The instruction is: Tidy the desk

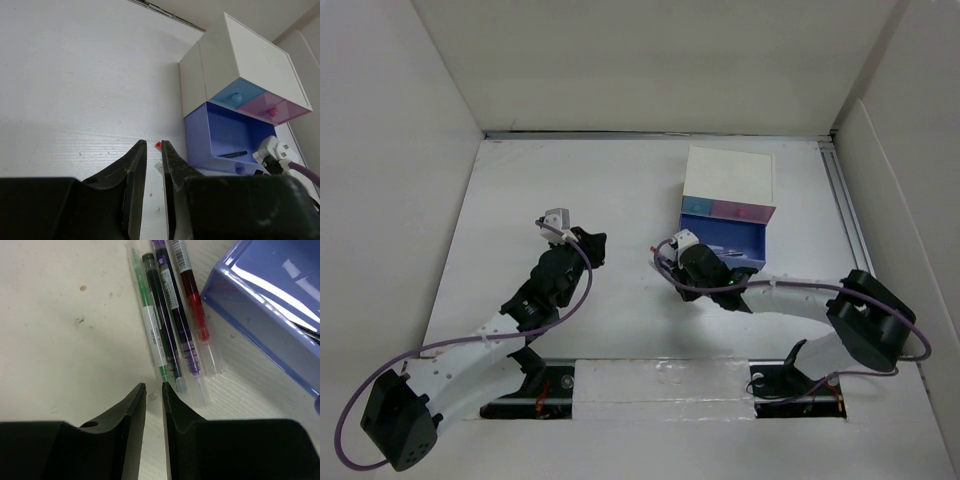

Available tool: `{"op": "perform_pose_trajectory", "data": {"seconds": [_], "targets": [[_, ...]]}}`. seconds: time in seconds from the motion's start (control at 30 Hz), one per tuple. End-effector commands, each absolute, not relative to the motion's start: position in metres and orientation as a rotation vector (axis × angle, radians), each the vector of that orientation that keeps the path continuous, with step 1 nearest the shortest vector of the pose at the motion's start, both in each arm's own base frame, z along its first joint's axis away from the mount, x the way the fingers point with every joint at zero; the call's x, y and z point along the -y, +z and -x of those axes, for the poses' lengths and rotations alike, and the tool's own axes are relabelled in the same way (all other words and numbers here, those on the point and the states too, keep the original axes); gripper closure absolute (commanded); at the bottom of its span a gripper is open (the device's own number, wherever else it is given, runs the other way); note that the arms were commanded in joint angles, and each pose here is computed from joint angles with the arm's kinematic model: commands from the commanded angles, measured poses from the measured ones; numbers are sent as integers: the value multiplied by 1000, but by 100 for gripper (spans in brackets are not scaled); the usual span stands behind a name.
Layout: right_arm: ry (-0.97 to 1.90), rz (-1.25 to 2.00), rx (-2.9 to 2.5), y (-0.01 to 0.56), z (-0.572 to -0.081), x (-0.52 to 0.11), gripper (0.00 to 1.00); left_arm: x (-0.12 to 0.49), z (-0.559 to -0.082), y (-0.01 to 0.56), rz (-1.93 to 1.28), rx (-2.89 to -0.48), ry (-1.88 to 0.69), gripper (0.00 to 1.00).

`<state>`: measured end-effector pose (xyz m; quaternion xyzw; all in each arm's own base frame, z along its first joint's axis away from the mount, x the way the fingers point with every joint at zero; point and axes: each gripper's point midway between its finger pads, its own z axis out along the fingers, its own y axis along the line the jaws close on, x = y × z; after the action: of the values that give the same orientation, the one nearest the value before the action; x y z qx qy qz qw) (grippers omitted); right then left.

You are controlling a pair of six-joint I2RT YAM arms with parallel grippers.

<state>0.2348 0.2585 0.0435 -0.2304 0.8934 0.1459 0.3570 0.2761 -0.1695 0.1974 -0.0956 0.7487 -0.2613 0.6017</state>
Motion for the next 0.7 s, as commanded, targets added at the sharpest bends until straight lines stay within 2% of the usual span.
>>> {"op": "perform_pose_trajectory", "data": {"seconds": [0.0, 0.47, 0.6, 0.67], "targets": [[385, 561, -2268, 46, -246, -268, 75, 171, -278, 207, 233, -1698, -629, 85], [306, 584, -2309, 26, -251, -265, 72, 171, -278, 207, 229, -1700, -630, 85], [315, 600, -2313, 21, -246, -272, 96, 171, -278, 206, 230, -1702, -627, 85], [327, 600, -2287, 31, -245, -274, 100, 171, -278, 205, 230, -1702, -627, 85]]}}
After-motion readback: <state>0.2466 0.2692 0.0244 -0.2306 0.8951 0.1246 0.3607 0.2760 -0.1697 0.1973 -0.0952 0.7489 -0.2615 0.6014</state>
